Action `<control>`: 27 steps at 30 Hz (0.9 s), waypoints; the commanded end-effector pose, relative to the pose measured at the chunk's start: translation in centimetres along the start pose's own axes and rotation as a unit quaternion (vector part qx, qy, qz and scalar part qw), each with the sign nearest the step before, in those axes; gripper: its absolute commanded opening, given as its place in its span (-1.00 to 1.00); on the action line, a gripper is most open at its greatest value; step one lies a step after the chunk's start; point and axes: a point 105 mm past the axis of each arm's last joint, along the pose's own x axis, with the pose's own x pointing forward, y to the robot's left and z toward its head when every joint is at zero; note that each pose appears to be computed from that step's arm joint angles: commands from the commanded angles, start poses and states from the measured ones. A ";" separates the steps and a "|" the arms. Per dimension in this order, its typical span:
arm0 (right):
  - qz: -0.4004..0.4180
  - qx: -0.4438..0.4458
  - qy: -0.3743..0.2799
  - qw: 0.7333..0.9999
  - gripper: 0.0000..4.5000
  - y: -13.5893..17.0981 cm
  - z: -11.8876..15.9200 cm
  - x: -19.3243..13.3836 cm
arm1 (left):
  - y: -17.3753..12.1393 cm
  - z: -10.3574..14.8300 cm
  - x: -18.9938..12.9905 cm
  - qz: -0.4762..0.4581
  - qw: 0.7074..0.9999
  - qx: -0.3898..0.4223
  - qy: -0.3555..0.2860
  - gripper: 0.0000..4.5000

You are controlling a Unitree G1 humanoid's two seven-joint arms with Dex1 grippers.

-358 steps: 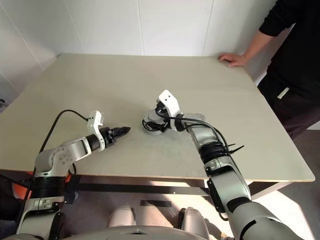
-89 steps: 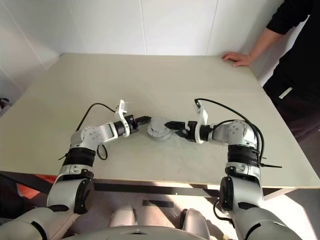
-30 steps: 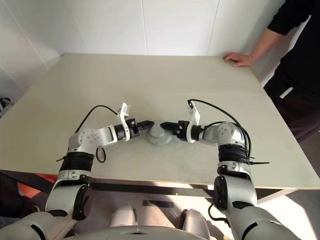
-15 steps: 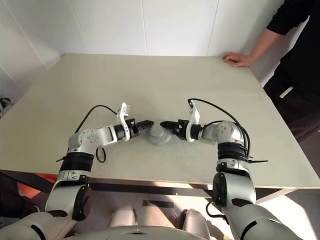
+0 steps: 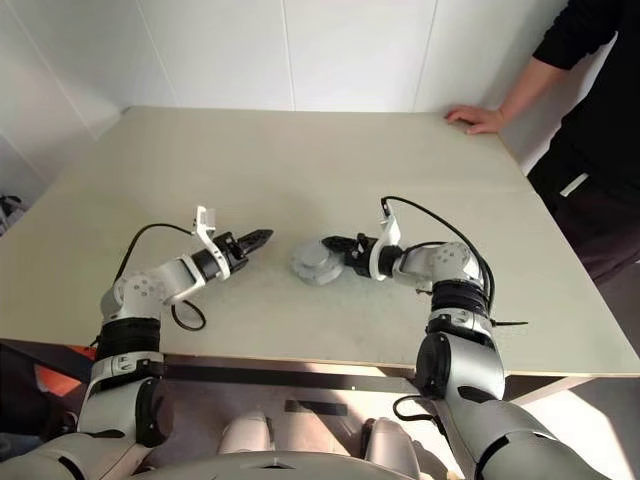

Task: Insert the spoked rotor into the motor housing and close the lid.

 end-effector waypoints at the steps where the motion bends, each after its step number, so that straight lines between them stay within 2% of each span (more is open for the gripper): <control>1: 0.065 -0.010 -0.038 0.997 -0.08 4.1 2.1 0.3 | -1.0 0.1 0.0 -0.015 1.000 0.003 -0.014 -1.00; 7: 0.090 -0.004 -0.054 0.995 -0.08 5.8 2.7 0.8 | -1.1 0.0 0.0 -0.018 0.999 -0.030 -0.036 -1.00; 16: 0.098 0.017 -0.065 0.993 -0.08 6.5 2.4 1.9 | -0.5 0.8 -2.3 -0.037 0.993 -0.082 -0.075 -1.00; 19: 0.086 0.025 -0.074 0.993 -0.08 6.2 2.4 2.6 | 0.5 0.8 -3.3 -0.018 0.993 -0.081 -0.084 -0.72; 21: 0.089 0.027 -0.073 0.993 -0.08 6.5 2.4 2.8 | 0.7 0.8 -3.6 -0.018 0.993 -0.082 -0.087 -0.45; 27: 0.108 0.021 -0.065 0.992 -0.08 7.9 2.6 2.6 | 0.2 0.7 -3.4 -0.041 0.987 -0.121 -0.093 0.49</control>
